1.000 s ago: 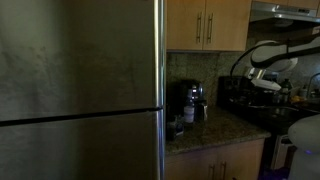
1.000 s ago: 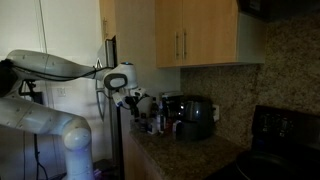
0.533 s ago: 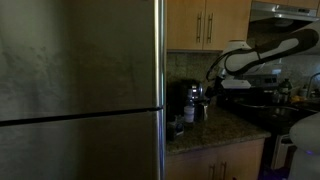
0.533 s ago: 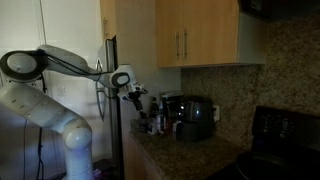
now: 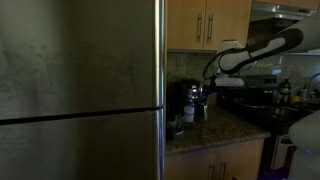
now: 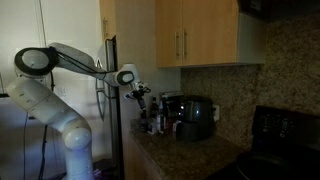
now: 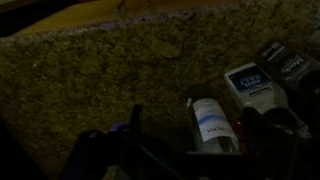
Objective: Move the glass bottle to the right of the counter, close the air fryer, then move the cellars to the right of the counter
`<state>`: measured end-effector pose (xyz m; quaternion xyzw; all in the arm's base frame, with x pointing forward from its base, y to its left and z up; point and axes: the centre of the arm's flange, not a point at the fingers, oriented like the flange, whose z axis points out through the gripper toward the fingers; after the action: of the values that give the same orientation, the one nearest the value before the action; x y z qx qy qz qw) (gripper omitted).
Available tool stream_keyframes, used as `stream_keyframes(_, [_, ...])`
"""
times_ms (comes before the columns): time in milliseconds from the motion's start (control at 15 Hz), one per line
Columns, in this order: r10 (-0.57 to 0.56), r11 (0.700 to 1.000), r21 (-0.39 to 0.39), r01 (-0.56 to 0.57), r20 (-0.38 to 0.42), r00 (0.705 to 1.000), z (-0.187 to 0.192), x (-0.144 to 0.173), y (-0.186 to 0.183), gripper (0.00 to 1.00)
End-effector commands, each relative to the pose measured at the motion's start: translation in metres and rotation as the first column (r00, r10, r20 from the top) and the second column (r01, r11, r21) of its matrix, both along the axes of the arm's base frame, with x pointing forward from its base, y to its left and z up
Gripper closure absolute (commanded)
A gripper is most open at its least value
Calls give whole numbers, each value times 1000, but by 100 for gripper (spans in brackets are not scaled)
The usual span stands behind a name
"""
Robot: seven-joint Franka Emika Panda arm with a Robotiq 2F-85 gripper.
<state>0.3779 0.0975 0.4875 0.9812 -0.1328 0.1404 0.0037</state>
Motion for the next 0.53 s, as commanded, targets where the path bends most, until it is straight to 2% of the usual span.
stream_keyframes(0, [-81, 996, 41, 80, 20, 996, 19, 49, 17, 0])
stream_keyframes(267, [-224, 964, 158, 214, 46, 974, 40, 85, 29, 0])
stream_keyframes(333, [-176, 979, 116, 169, 49, 983, 36, 58, 20, 0])
stream_keyframes(467, [-182, 977, 122, 176, 45, 982, 36, 64, 22, 0])
